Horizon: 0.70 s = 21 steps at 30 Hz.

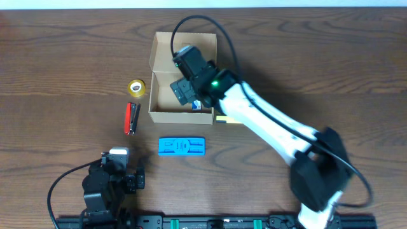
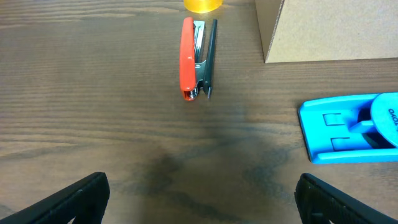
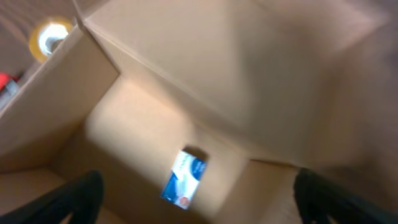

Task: Pack container
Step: 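Lift the staples box and lower it into the cardboard box, then move the right gripper to the yellow highlighter and grasp it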

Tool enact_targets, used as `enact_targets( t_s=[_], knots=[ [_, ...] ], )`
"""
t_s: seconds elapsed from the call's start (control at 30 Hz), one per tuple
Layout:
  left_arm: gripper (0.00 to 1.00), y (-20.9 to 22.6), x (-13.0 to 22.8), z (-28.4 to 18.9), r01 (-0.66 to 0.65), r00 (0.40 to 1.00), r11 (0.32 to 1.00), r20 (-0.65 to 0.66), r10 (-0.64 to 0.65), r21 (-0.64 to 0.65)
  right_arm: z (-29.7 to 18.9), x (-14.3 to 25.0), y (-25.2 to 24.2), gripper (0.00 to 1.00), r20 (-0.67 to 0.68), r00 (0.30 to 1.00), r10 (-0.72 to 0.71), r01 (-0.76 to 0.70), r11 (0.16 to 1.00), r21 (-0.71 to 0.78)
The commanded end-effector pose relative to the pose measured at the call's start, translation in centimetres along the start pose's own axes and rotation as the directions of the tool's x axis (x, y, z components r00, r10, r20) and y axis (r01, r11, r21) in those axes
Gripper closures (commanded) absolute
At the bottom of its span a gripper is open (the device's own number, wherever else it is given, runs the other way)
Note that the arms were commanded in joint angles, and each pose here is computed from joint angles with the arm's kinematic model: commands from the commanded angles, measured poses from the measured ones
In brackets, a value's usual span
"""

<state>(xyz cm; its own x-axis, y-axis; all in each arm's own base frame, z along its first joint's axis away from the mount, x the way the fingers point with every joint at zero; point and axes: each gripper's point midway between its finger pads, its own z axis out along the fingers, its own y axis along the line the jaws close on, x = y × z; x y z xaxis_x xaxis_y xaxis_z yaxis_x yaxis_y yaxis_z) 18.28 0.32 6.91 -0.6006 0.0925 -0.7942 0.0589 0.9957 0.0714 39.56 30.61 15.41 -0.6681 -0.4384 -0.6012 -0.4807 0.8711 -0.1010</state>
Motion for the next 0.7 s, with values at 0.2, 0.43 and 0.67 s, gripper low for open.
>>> enact_targets(
  t_s=[0.2,0.43,0.67],
  knots=[
    [0.05,0.1,0.8,0.2,-0.008,1.000,1.000,-0.028,0.008,-0.007,-7.3,4.9,-6.0,0.09,-0.211,0.972,-0.101,0.129,0.984,0.123],
    [0.05,0.1,0.8,0.2,-0.008,1.000,1.000,-0.028,0.008,-0.007,-6.8,11.3,-5.3,0.18,-0.345,0.893,-0.288,0.260,0.957,-0.125],
    [0.05,0.1,0.8,0.2,-0.008,1.000,1.000,-0.028,0.008,-0.007,-6.1,16.4,-4.8,0.11,-0.326,0.844,-0.426,0.324,0.889,-0.323]
  ],
)
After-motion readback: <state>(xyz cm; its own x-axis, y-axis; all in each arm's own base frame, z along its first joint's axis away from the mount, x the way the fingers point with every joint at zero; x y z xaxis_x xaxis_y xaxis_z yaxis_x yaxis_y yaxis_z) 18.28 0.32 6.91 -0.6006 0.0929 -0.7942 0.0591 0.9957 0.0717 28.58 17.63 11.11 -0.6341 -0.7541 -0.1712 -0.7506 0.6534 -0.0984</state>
